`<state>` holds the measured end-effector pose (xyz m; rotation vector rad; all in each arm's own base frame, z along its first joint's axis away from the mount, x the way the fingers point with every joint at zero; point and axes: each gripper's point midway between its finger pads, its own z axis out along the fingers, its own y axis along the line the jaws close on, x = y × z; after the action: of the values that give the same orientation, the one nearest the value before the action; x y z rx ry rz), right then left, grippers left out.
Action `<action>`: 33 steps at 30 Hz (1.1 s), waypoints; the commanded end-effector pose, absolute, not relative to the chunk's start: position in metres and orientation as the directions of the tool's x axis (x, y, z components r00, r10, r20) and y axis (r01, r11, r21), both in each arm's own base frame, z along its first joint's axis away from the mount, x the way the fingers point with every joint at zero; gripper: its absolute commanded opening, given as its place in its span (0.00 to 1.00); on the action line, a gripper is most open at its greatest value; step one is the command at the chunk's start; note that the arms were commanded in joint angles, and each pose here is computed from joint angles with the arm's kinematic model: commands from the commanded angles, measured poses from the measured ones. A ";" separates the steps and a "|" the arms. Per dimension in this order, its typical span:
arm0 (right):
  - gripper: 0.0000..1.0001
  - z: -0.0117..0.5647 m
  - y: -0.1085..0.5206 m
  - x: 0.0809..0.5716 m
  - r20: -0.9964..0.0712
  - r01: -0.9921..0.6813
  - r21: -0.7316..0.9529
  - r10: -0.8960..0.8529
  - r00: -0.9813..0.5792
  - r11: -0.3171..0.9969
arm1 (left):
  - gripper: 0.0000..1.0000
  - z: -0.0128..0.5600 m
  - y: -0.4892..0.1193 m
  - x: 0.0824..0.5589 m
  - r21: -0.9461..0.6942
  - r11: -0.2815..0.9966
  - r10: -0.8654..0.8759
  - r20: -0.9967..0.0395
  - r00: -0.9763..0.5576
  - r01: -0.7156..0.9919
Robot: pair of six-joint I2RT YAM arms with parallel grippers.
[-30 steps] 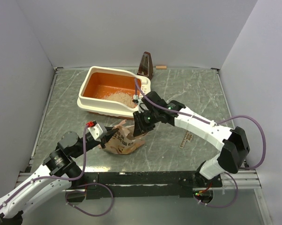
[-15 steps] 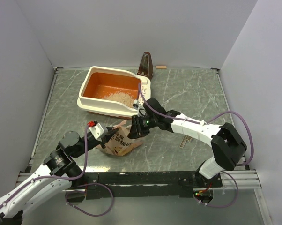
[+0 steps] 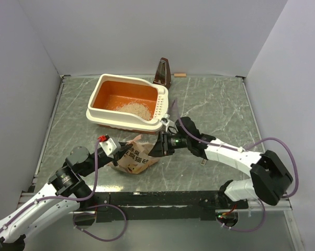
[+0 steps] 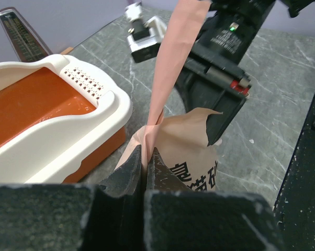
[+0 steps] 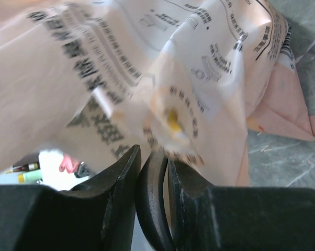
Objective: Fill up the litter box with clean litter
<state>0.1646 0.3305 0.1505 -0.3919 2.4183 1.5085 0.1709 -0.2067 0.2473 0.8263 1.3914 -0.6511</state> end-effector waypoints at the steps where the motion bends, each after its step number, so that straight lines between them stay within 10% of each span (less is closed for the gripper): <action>1: 0.00 0.191 0.322 0.147 -0.392 -0.400 0.871 -0.089 -0.916 0.284 | 0.01 0.303 -0.204 0.172 0.158 0.600 -0.043 -0.973 0.228 0.784; 33: 0.00 0.222 0.220 0.140 -0.443 -0.393 0.872 0.130 -0.887 0.292 | 0.01 0.294 -0.212 0.171 0.158 0.572 -0.034 -0.976 0.215 0.805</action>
<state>0.1532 0.2252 0.2113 -0.1883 2.1637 1.5800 0.1742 -0.2097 0.2481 0.8398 1.3779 -0.6389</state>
